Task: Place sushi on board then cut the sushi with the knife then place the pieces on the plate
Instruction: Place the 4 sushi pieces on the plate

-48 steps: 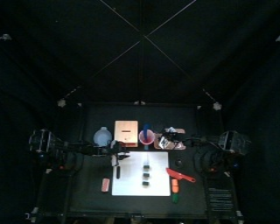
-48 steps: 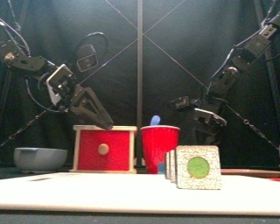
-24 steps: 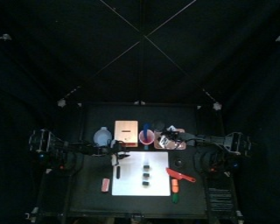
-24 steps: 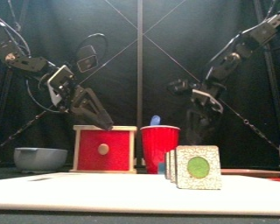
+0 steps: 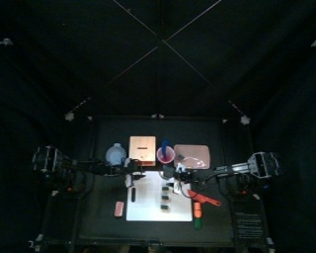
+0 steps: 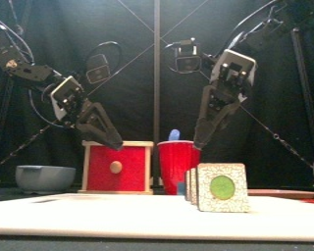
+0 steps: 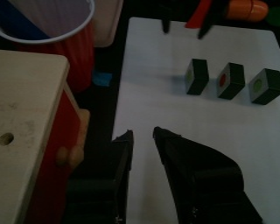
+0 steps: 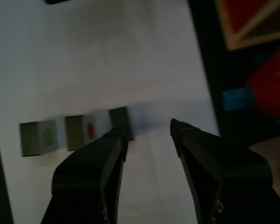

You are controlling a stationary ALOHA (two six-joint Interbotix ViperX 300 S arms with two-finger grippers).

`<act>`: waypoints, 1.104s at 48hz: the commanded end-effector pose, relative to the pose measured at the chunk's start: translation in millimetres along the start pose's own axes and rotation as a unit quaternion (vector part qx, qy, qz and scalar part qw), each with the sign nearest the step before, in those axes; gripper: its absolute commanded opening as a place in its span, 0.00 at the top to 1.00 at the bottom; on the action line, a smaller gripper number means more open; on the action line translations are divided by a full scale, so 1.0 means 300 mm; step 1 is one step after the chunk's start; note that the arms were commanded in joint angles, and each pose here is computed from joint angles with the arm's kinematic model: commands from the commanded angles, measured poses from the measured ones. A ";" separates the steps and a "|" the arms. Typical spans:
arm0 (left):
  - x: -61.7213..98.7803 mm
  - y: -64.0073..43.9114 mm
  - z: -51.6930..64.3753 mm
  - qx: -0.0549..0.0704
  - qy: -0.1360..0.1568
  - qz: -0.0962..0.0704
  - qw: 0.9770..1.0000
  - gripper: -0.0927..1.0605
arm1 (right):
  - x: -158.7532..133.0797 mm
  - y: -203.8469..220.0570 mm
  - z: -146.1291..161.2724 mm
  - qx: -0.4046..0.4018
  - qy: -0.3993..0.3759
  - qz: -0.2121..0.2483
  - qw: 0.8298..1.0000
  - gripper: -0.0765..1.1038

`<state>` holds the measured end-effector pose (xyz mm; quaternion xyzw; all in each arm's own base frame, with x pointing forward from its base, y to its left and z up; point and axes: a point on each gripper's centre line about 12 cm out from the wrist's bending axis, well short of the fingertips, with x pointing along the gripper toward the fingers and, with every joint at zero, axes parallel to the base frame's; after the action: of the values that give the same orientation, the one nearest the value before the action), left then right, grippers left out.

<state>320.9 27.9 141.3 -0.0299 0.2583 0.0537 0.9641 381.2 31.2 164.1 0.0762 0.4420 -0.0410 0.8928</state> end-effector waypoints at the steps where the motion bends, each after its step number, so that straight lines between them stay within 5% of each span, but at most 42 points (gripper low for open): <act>1: 0.000 0.005 0.021 -0.003 -0.010 0.002 1.000 0.33 | -0.003 0.032 0.043 -0.002 -0.004 0.004 1.000 0.27; 39: -0.002 0.013 0.011 -0.002 -0.006 0.005 1.000 0.33 | 0.101 0.002 -0.012 -0.016 0.070 -0.034 0.997 0.28; 53: -0.002 0.016 0.011 -0.005 -0.006 0.007 1.000 0.33 | 0.096 -0.034 -0.002 0.011 0.053 -0.030 0.998 0.51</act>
<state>318.3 31.2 138.9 -0.0314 0.2625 0.0588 0.9626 393.7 29.3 116.9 0.0579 0.5193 -0.0617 0.8504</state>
